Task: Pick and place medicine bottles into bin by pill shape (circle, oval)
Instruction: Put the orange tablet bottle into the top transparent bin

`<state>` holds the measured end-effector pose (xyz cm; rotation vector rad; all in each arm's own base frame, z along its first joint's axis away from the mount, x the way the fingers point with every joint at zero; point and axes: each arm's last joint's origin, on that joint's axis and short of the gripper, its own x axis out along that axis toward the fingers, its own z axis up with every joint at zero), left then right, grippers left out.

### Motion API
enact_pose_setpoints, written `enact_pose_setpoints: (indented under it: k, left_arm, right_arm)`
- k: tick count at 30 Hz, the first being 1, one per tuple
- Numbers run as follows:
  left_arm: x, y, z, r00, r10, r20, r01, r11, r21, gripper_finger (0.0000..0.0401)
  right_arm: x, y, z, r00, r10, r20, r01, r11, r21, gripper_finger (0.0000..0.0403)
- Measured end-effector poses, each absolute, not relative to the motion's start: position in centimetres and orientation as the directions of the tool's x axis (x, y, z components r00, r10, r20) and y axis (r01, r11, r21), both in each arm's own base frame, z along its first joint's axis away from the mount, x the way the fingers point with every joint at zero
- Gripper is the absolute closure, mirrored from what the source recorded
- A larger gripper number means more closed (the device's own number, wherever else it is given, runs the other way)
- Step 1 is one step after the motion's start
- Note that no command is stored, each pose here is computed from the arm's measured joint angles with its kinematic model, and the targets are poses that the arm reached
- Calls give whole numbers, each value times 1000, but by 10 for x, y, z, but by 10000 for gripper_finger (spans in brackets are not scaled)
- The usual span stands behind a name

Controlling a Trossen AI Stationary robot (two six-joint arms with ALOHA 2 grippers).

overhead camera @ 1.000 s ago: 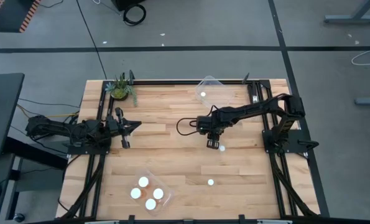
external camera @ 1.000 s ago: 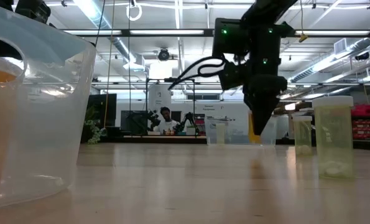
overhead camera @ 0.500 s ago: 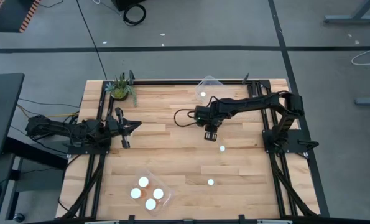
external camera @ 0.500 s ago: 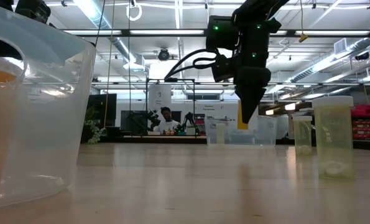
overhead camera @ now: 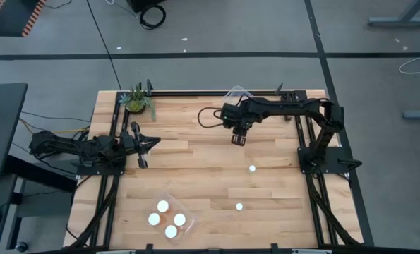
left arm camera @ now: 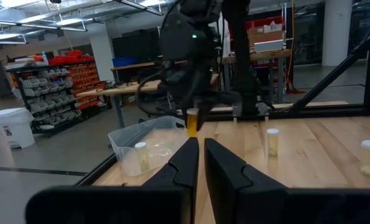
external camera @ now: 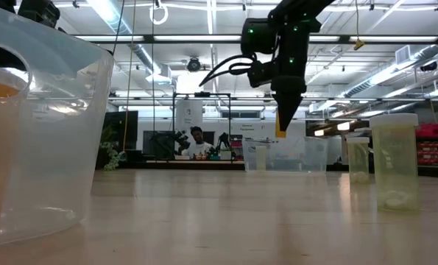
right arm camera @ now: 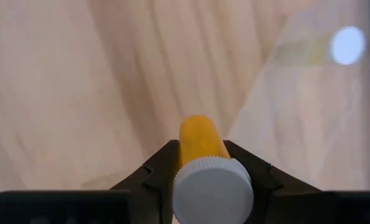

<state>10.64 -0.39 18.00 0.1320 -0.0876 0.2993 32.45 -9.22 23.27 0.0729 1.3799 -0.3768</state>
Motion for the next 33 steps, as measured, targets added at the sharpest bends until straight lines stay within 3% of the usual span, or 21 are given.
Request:
enact_pose_setpoints:
  k: [33]
  left_arm:
    - [106,-4,180,952,288,105,-299,947,117,368]
  right_arm:
    - [285,-191,236,120,-268,-956,434,880,-192,276]
